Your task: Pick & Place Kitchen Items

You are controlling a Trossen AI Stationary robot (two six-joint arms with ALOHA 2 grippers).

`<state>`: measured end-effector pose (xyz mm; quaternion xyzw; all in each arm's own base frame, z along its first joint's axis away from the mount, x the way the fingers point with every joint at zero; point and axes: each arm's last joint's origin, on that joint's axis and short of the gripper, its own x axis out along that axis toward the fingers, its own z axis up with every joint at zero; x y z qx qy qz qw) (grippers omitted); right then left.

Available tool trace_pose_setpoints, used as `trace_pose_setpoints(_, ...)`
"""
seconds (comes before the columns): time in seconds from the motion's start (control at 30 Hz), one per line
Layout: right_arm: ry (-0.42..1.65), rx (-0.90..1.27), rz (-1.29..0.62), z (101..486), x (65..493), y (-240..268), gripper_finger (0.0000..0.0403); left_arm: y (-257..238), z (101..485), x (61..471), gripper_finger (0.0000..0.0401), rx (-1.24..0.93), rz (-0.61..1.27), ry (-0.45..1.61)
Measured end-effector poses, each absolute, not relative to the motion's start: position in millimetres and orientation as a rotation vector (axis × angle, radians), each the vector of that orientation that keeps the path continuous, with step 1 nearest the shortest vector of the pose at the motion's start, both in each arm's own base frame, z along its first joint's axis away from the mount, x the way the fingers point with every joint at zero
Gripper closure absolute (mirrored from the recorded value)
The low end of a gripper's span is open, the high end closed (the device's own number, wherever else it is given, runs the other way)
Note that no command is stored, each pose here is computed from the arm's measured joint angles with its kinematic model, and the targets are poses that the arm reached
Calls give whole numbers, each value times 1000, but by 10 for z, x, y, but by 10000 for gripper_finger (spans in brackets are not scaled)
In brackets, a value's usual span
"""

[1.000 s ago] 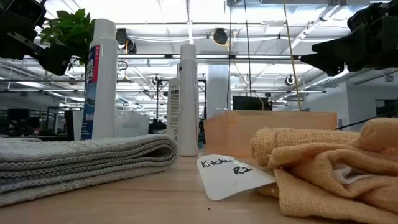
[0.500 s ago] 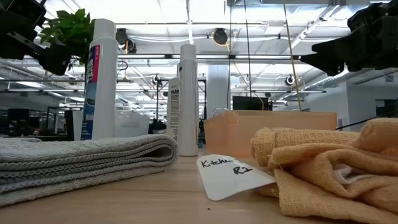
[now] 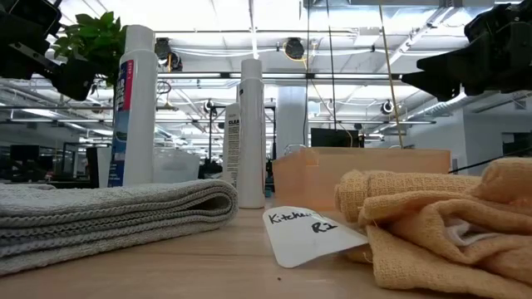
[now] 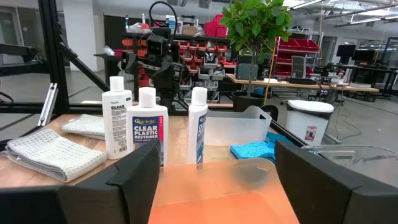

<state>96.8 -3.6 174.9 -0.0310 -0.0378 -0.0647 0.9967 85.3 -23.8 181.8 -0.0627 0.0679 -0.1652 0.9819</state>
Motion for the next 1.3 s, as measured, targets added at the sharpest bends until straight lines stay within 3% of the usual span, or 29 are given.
trace_pose_setpoints(1.1, -76, -62, -129, 1749, 968, -35, 124, -238, 1820, 853, 52, -121, -333, 134)
trace_pose_setpoints(1.3, -76, -62, -129, 1750, 967, -35, 124, -230, 1912, 862, 52, 148, -310, -6)
